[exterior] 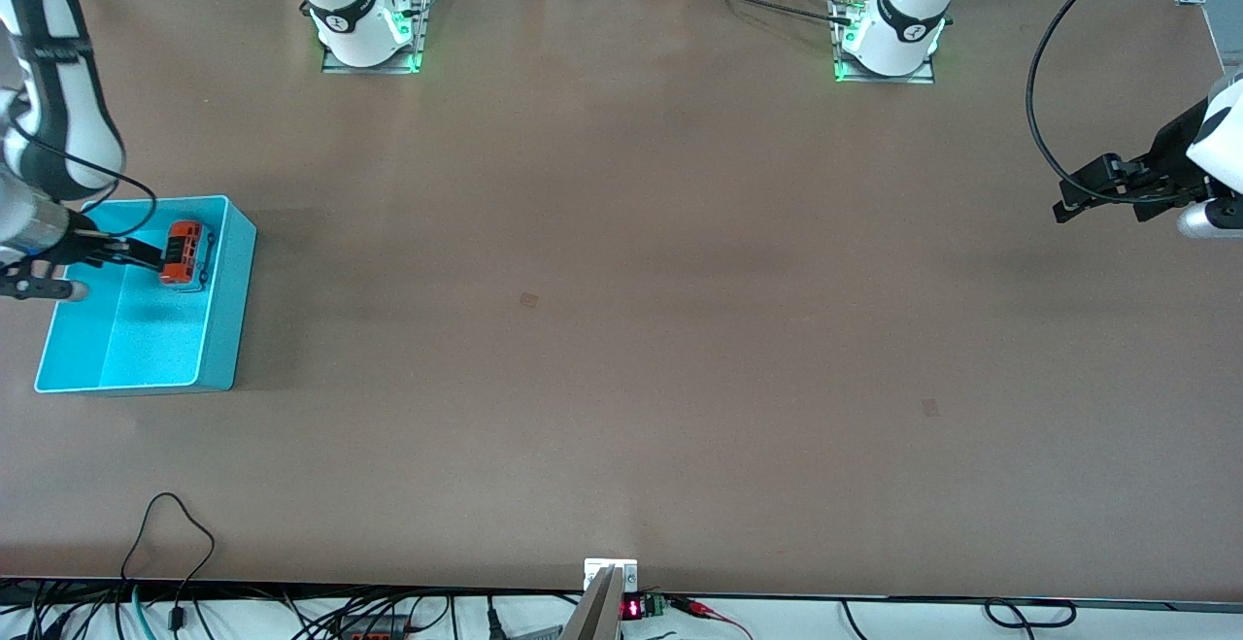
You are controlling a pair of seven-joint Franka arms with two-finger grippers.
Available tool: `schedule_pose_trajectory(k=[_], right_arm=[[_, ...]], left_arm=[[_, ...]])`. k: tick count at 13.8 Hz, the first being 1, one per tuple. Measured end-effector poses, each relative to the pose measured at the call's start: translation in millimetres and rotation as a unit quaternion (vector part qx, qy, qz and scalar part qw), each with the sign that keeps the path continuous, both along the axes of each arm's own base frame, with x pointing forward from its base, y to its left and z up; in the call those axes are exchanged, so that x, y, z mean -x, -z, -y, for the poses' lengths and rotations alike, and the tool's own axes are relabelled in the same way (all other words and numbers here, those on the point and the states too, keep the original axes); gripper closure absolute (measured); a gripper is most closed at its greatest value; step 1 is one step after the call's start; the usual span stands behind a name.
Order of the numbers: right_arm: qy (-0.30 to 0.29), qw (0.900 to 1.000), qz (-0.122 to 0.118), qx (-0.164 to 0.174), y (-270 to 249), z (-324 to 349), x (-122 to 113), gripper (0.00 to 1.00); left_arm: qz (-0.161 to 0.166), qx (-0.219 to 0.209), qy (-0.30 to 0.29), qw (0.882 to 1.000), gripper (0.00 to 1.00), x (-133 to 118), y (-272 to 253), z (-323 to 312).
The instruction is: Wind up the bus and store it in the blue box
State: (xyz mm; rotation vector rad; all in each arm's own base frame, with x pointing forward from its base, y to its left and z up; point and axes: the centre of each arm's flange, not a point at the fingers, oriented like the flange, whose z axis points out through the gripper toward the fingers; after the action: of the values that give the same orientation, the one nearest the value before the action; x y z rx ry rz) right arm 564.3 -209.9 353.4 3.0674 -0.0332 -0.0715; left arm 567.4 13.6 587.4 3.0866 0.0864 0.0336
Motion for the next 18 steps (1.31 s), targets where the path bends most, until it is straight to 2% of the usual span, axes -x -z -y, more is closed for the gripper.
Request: schedule_pose_trajectory(k=[3,8,10,14,18], right_arm=[[-0.024,1.000,-0.008,-0.008,-80,-36,-6,0.00],[-0.058,0.998,-0.020,-0.023,-166,-99,-5,0.00],[-0.053,0.998,-0.023,-0.023,-193,-123,-7,0.00],[-0.018,0.999,-0.027,-0.021,-202,-168,-11,0.00],[-0.013,0.999,-0.024,-0.020,-204,-173,-12,0.00]], left_arm=[[0.000,0.000,0.000,1.000,0.00,0,0,0],[0.003,0.000,0.000,1.000,0.00,-1,-1,0],[0.004,0.000,0.000,1.000,0.00,-1,-1,0],[0.004,0.000,0.000,1.000,0.00,-1,-1,0],[0.005,0.000,0.001,1.000,0.00,-1,-2,1]])
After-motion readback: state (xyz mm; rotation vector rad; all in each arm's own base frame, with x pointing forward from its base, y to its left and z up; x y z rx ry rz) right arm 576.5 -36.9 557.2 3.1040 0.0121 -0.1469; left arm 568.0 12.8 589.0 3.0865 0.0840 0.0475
